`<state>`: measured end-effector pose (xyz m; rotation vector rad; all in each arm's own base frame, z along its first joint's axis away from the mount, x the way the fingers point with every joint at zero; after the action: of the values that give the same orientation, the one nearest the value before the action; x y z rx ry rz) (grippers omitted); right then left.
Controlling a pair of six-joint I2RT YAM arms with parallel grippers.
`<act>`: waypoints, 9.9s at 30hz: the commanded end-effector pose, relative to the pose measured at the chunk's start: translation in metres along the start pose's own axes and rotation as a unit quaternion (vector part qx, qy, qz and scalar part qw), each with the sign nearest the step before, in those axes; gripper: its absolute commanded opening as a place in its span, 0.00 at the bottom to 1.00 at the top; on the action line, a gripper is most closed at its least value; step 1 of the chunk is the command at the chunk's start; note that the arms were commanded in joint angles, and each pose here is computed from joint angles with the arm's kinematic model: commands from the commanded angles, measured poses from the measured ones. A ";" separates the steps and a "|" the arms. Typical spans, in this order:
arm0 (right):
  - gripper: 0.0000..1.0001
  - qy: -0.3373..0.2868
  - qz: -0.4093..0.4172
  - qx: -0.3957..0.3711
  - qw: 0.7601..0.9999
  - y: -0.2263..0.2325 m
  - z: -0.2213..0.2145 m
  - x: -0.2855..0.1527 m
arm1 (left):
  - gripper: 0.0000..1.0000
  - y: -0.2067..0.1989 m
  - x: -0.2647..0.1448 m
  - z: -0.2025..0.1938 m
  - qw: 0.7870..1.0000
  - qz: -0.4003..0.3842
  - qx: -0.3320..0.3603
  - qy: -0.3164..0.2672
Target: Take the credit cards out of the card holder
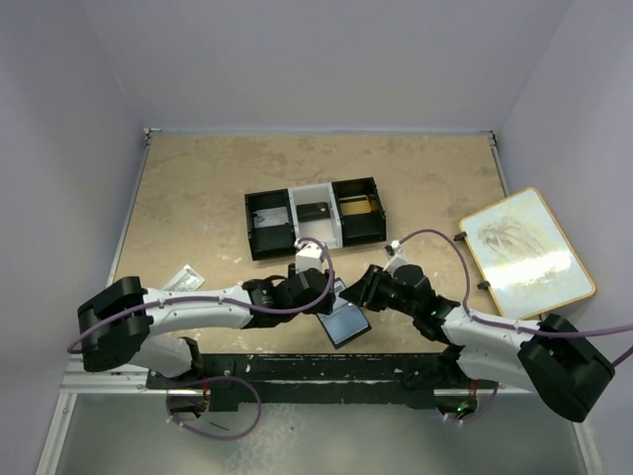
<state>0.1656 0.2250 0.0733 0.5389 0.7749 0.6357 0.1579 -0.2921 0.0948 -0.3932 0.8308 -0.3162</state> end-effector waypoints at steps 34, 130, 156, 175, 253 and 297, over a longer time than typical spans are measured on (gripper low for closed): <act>0.37 0.014 0.013 0.035 0.999 -0.001 -0.011 0.008 | 0.54 -0.013 0.034 0.027 0.999 -0.006 0.040 0.026; 0.24 -0.012 -0.038 0.126 0.991 -0.027 -0.020 0.014 | 0.32 -0.015 0.035 0.017 0.997 -0.023 0.054 0.050; 0.20 -0.008 0.027 0.140 0.990 -0.006 -0.015 0.028 | 0.20 0.039 0.052 -0.014 0.992 0.081 0.073 0.070; 0.07 -0.012 -0.004 0.154 0.988 -0.020 -0.026 0.004 | 0.19 0.031 0.045 -0.007 0.994 0.061 0.063 0.061; 0.00 -0.062 -0.032 0.066 0.995 -0.012 -0.020 -0.012 | 0.20 0.022 0.025 0.010 0.998 0.039 0.031 0.031; 0.00 -0.217 0.034 -0.371 0.902 0.125 0.118 -0.033 | 0.89 0.174 -0.145 0.199 0.912 0.307 -0.048 -0.267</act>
<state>0.1804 0.2558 0.2031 0.0954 0.1760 0.8288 0.2416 -0.0552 0.2159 -0.2465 0.4966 0.3114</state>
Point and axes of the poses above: each gripper's point midway between its finger pads, its own x axis out along the fingers, its own y axis along the line the jaws close on, z = x × y, the point moved 3 cm from there along -x, back along the fingers, and after that the axes turned 13 degrees about -x, right-handed, at the moved point
